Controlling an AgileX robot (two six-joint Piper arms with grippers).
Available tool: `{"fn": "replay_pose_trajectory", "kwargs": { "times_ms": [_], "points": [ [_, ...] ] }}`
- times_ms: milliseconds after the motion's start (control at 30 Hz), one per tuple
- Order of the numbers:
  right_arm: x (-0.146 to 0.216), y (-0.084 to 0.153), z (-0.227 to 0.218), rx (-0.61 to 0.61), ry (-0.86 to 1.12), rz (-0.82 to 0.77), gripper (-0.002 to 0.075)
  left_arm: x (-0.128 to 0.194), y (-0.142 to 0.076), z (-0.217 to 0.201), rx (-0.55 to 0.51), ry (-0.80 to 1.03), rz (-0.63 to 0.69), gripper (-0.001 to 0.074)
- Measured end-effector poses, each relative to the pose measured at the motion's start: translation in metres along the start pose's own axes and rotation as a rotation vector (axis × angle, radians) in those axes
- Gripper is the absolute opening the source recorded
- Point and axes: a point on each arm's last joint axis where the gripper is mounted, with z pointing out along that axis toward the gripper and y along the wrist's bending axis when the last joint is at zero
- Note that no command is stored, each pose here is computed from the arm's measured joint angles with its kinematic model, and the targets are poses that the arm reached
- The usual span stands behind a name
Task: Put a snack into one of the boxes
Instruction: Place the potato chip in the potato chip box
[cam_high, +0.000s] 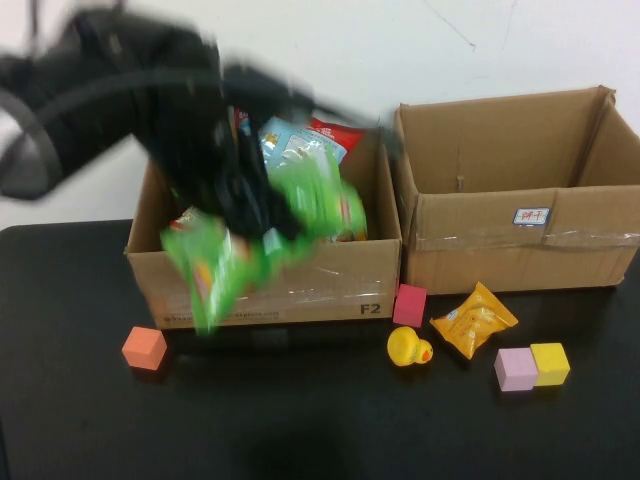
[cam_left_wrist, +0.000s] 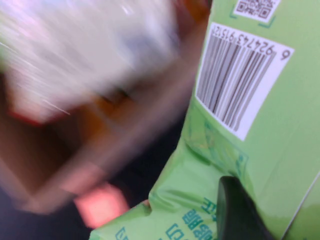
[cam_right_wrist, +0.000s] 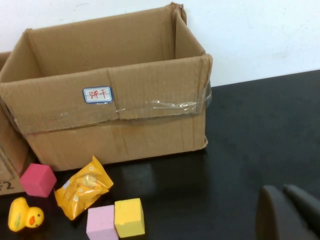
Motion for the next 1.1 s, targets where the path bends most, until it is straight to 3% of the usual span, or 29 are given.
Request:
{"fn": "replay_pose_trajectory", "kwargs": {
  "times_ms": [167,367,567,867,933,1100],
  "points": [
    [0.0,0.0,0.0,0.0,0.0,0.0,-0.0001,-0.03,0.028,-0.035,-0.236,-0.163,-0.02,0.0257],
    [0.002,0.0,0.001,0.0,0.003,0.0,-0.0001,-0.044,0.081,-0.009,-0.407,-0.252,-0.16,0.0257],
    [0.004,0.0,0.001,0.001,0.01,-0.001,-0.0001,-0.039,0.119,0.048,-0.353,-0.277,-0.407,0.0249],
    [0.003,-0.001,0.001,0.011,0.007,-0.037,-0.0001,-0.04,0.117,0.111,-0.238,-0.274,-0.583,0.0251],
    [0.003,-0.001,0.001,0.012,0.007,-0.043,-0.0001,-0.041,0.116,0.11,-0.227,-0.272,-0.601,0.0327],
    [0.003,-0.002,0.001,0.014,0.006,-0.049,-0.0001,-0.037,0.114,0.108,-0.219,-0.225,-0.636,0.0617]
  ]
}}
